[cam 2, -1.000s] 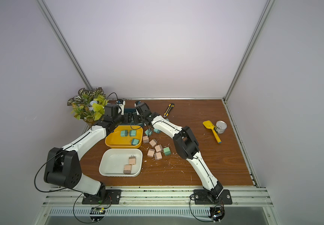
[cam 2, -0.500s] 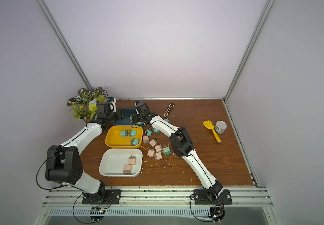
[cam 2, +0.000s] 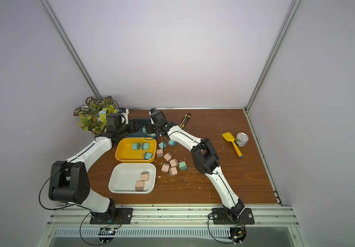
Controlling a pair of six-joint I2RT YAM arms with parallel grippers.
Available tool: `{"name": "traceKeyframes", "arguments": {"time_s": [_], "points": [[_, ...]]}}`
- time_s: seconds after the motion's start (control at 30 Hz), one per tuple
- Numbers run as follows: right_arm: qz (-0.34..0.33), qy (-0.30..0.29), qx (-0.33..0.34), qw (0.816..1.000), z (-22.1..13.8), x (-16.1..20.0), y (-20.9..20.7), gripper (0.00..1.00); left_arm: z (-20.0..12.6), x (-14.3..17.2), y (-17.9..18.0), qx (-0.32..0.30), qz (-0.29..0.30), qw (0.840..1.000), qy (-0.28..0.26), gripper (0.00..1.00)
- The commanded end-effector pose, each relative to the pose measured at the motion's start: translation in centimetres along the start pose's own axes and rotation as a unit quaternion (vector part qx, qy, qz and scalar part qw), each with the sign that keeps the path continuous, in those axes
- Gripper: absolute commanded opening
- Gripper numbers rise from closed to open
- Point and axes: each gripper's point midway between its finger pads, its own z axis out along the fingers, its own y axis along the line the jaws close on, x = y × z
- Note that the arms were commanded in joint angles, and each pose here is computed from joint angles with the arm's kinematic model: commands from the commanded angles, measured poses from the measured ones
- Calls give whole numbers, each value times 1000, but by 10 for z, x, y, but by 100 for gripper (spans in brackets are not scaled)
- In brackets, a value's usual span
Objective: Place the plugs by color into the storage box
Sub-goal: Place the plug in the storage box, then pick up the plug from the center of the board.
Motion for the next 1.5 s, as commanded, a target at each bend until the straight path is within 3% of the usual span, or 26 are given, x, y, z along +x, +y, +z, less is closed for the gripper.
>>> {"name": "traceKeyframes", "arguments": {"time_s": [0.0, 0.03, 0.1, 0.17, 0.33, 0.5, 0.97, 1.17, 1.47], "points": [[7, -68, -54, 996, -25, -44, 33, 60, -13, -15, -10, 22, -6, 999, -29, 75], [6, -70, -54, 996, -19, -43, 31, 57, -14, -17, -11, 23, -5, 999, -32, 75], [12, -55, -56, 997, 4, -36, 23, 40, -18, -20, -11, 23, -5, 999, -37, 75], [23, -35, -68, 997, 24, -31, 20, 33, -21, -21, -12, 23, -2, 999, -40, 75], [30, -16, -69, 997, 58, -15, 12, 32, -29, -27, -13, 21, 4, 998, -55, 75], [37, -6, -41, 998, 56, -4, -1, 32, -28, -27, -15, 29, -3, 998, -54, 75], [6, -70, -66, 995, -26, -82, 41, 34, -30, -24, -17, 33, -1, 998, -54, 73], [15, -70, -67, 995, -74, -67, 39, 36, -26, -13, -23, 45, -4, 998, -41, 72], [19, -81, -32, 996, -151, -29, 5, 42, -25, 1, -53, 48, 53, 997, -24, 73]]}}
